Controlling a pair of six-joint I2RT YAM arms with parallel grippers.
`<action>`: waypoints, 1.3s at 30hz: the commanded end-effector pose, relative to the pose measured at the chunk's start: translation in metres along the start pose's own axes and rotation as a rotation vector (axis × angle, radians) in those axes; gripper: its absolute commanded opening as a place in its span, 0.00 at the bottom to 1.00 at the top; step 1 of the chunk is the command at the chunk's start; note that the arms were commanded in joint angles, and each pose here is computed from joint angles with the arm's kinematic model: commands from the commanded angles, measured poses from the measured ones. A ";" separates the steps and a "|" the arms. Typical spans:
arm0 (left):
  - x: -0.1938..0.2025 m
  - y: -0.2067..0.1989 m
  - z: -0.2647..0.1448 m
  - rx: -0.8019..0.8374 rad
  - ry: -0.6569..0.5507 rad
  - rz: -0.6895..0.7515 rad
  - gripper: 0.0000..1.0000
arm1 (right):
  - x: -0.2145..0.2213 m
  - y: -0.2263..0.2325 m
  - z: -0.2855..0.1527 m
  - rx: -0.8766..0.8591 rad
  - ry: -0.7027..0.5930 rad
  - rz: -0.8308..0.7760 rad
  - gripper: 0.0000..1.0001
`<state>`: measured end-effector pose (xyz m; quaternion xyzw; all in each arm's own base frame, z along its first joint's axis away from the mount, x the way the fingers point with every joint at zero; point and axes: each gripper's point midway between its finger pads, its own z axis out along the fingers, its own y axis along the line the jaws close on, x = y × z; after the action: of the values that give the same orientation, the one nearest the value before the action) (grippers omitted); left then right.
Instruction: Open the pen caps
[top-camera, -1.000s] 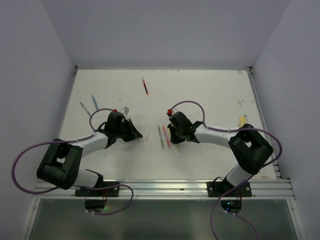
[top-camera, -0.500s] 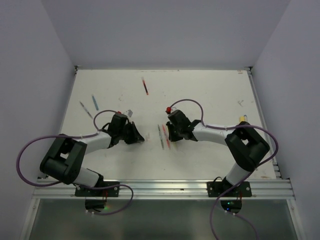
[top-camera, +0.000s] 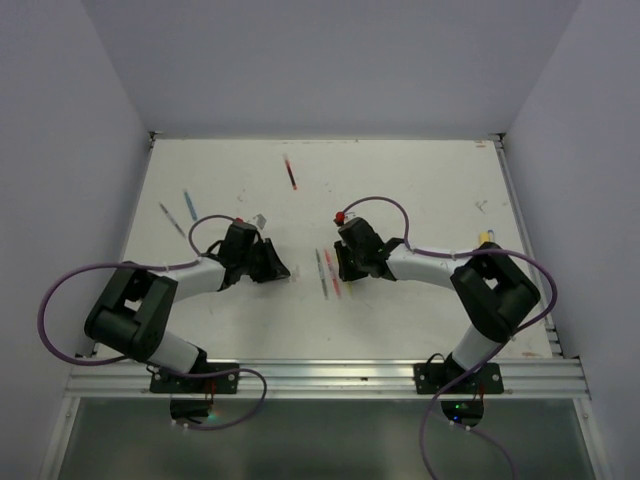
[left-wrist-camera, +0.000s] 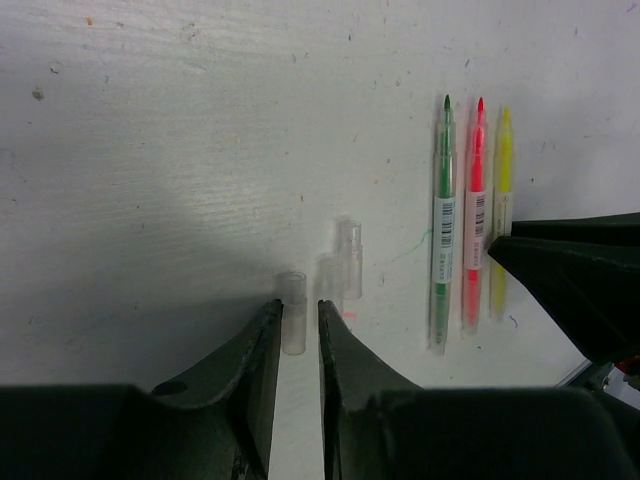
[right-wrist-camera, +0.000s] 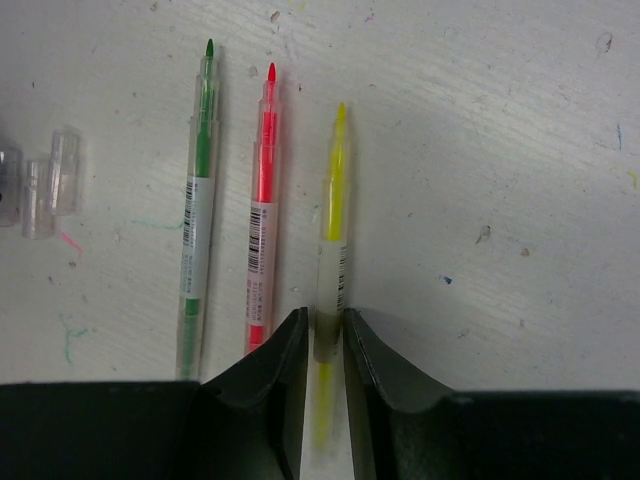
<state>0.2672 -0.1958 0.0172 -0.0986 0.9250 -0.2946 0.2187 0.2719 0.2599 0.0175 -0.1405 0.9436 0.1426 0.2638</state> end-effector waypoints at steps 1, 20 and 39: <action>-0.006 0.007 0.001 -0.042 -0.017 0.025 0.24 | -0.007 -0.001 0.000 -0.002 -0.023 -0.001 0.25; -0.044 -0.025 -0.042 0.051 -0.180 0.035 0.36 | -0.018 0.005 -0.005 -0.029 -0.051 0.006 0.30; -0.096 -0.040 -0.119 0.072 -0.534 0.039 0.55 | -0.197 0.052 0.020 0.005 -0.319 -0.150 0.50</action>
<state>0.2874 -0.1529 0.1452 -0.1337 0.8410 -0.3088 0.4237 0.3949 0.3402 0.1132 -0.1729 0.8870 0.1605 0.3969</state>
